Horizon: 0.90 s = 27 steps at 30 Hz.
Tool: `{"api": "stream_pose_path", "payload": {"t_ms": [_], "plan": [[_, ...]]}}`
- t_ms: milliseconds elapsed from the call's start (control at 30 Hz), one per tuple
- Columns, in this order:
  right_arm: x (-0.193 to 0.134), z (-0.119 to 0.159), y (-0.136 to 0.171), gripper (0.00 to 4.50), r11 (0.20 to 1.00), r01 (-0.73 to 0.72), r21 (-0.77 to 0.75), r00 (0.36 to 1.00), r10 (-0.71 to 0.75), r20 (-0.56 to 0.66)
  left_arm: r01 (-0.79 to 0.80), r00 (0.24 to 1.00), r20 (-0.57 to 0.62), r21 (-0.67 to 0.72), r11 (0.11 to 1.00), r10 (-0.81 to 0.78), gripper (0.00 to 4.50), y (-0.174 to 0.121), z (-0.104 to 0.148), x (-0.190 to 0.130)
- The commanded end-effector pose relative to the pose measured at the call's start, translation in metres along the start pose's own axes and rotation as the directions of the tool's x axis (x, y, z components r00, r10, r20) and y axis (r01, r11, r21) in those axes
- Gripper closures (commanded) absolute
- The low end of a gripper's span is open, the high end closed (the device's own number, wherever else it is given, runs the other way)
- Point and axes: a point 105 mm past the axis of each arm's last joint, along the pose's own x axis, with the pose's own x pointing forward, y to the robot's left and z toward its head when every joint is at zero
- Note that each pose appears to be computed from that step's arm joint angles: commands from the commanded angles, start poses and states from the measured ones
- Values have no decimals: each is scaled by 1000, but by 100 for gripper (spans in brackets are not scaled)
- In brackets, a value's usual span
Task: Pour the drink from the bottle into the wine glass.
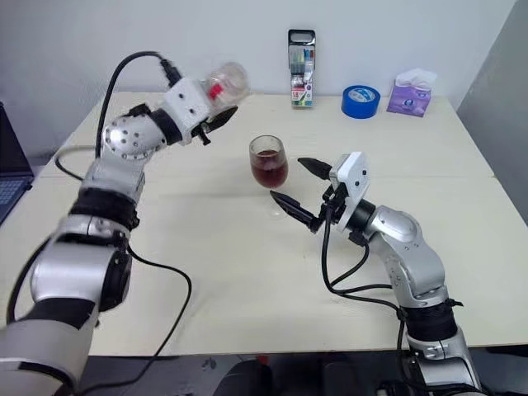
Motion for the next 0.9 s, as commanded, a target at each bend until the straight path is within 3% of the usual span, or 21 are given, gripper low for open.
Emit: {"api": "stream_pose_path", "payload": {"t_ms": [33, 233, 467, 900], "plan": [[-17, 3, 23, 0, 993, -118, -22, 993, 119, 8, -262, 965, -30, -239, 935, 262, 284, 31, -9, -34], [-33, -14, 38, 0, 976, -220, 5, 974, 220, -50, -515, 857, -230, -423, 746, 461, 284, 18, -63, -97], [-31, -23, 35, 0, 974, -226, 36, 972, 228, -61, -507, 859, -267, -563, 652, 437, 284, -19, -90, -121], [-25, -26, 28, 0, 978, -199, 64, 976, 204, -81, -439, 899, -291, -581, 685, 328, 284, -53, -128, -111]]}}
